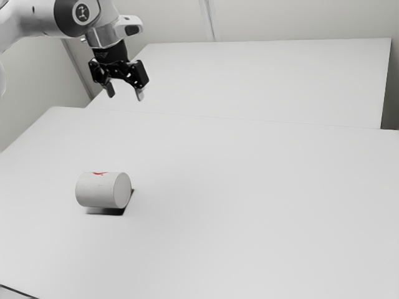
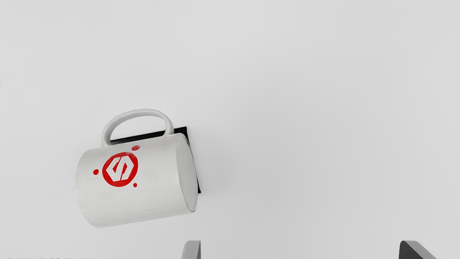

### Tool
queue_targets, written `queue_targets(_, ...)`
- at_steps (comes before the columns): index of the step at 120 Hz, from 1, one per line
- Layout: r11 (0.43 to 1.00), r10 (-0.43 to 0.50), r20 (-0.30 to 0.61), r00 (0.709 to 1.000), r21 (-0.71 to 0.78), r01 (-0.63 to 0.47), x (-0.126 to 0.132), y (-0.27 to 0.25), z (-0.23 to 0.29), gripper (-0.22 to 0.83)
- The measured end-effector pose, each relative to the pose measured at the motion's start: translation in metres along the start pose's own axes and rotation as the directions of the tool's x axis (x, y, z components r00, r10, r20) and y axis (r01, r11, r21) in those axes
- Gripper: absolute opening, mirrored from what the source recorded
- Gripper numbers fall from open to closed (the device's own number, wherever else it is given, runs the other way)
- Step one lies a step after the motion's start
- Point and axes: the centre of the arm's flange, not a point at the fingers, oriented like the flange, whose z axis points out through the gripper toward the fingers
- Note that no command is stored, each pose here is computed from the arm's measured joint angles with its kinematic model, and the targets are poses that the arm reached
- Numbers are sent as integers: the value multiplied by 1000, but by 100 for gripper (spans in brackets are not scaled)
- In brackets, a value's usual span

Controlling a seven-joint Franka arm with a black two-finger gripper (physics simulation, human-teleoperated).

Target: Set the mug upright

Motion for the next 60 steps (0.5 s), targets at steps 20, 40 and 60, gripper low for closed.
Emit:
queue_targets(20,1000,-5,3,1000,1,5,-3,-1,0,62)
queue_targets(40,998,-34,45,998,-49,36,-7,-17,13,62)
queue_targets(60,984,-95,107,990,-141,110,-16,-46,40,62)
